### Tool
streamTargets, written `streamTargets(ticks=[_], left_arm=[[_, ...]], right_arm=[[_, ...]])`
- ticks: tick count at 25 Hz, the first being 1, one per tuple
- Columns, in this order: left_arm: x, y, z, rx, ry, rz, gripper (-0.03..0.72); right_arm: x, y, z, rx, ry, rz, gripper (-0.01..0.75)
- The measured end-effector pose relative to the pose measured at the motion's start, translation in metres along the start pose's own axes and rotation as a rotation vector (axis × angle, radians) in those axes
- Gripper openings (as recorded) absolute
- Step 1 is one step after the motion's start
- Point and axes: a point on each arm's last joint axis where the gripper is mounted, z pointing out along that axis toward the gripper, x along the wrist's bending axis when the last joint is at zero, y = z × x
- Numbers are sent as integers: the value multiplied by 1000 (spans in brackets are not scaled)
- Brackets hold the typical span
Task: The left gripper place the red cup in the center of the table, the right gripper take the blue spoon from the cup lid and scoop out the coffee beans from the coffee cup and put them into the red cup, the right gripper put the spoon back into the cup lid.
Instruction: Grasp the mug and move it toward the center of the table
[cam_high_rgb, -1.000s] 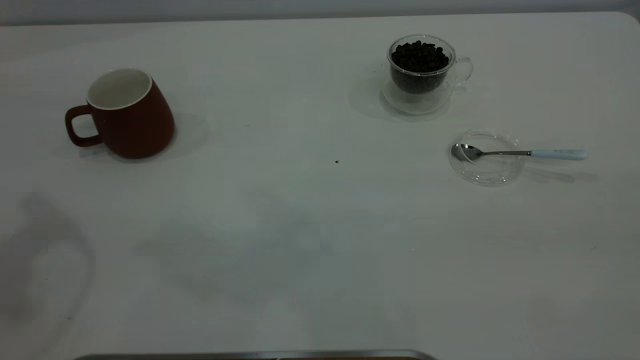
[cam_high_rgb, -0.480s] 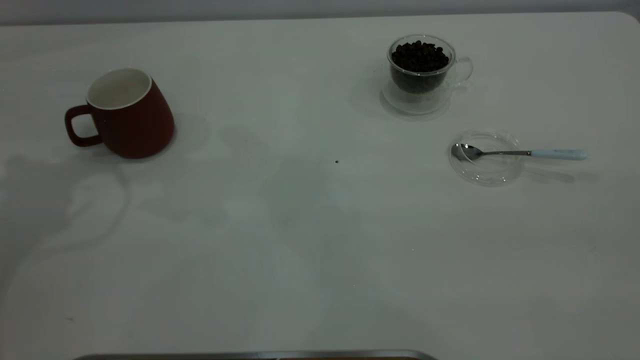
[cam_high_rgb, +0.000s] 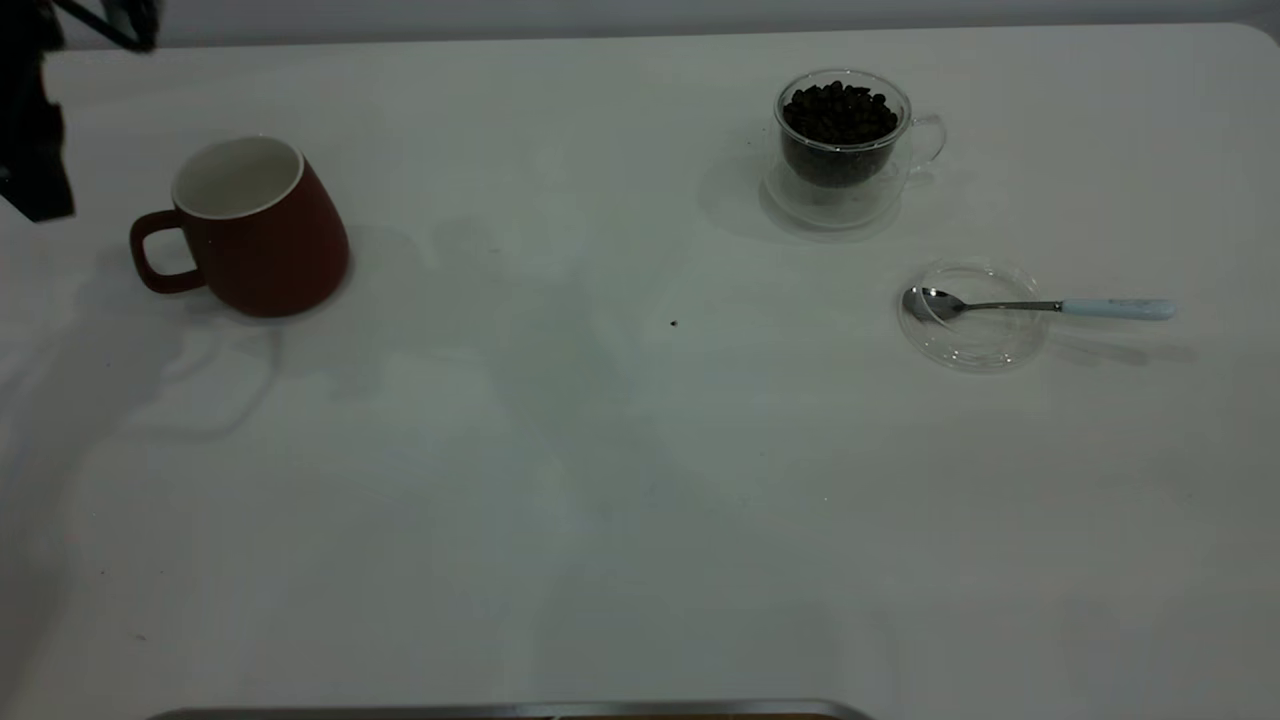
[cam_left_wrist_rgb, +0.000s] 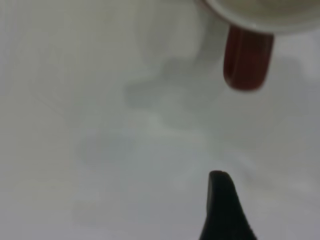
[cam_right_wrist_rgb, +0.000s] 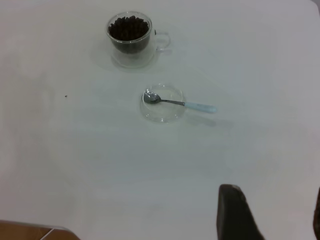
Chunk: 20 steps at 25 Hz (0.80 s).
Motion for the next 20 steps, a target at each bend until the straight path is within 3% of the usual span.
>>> streamTargets(ticks=[20], left_arm=[[-11,37,42,-84,49,118,537]], right_arm=[[0,0,0,0,0,0,418]])
